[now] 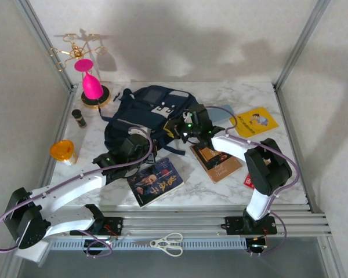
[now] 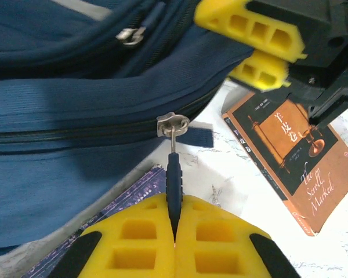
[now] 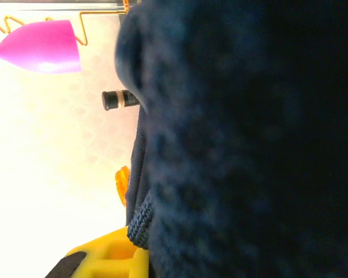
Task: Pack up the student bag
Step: Unzip the student bag at the top-center of the table.
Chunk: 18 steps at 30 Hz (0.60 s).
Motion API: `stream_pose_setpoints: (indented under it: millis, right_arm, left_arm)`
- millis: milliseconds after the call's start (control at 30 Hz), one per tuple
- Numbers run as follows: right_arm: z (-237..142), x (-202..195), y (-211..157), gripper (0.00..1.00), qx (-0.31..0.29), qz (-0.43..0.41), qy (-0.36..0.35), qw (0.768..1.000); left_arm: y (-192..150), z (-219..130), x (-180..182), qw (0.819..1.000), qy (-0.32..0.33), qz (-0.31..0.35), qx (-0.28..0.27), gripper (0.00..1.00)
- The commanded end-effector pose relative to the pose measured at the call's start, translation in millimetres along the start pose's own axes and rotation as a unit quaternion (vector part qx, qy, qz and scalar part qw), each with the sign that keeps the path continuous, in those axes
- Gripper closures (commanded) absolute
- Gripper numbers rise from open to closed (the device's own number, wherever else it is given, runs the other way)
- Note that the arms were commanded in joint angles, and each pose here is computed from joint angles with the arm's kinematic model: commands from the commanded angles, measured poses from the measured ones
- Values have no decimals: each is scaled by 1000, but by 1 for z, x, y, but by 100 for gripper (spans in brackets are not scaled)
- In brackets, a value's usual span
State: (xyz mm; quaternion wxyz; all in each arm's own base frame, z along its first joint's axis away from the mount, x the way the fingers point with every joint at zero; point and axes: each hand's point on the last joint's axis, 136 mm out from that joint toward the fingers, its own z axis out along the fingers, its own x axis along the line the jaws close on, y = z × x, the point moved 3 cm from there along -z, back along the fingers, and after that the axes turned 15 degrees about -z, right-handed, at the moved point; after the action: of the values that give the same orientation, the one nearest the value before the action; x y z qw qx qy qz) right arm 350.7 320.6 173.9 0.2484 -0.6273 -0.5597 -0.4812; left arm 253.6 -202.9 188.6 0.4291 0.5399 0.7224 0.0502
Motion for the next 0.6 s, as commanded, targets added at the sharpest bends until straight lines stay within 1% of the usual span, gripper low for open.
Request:
stream_pose_setpoints:
  millis: [0, 133, 233, 267, 300, 333, 400, 500, 567]
  right_arm:
    - [-26, -6, 45, 100, -35, -46, 4, 998]
    - [-43, -25, 73, 100, -36, -43, -3, 998]
    - [-46, -32, 86, 100, -38, -45, -13, 998]
    - [-45, -32, 87, 97, -37, -48, -15, 998]
    - [-42, -29, 86, 89, -33, -52, -11, 998]
    - [-40, -28, 84, 77, -29, -52, -10, 998]
    - [-39, -29, 81, 59, -24, -55, -17, 998]
    - [-49, -34, 76, 40, -30, -63, -57, 996]
    - [-57, -42, 63, 30, -30, -56, -85, 994]
  left_arm:
    - [-13, 4, 17, 999, 30, -8, 22, 100]
    - [-24, 13, 17, 999, 13, -11, 43, 100]
    - [-29, 21, 11, 998, -4, 3, 61, 100]
    - [-30, 24, 7, 998, -11, 8, 65, 100]
    - [-30, 27, 3, 997, -17, 13, 68, 100]
    - [-29, 31, -2, 997, -24, 17, 69, 100]
    - [-27, 37, -11, 997, -35, 27, 70, 100]
    - [-20, 45, -20, 997, -40, 30, 64, 100]
    - [-16, 46, -26, 997, -45, 27, 59, 100]
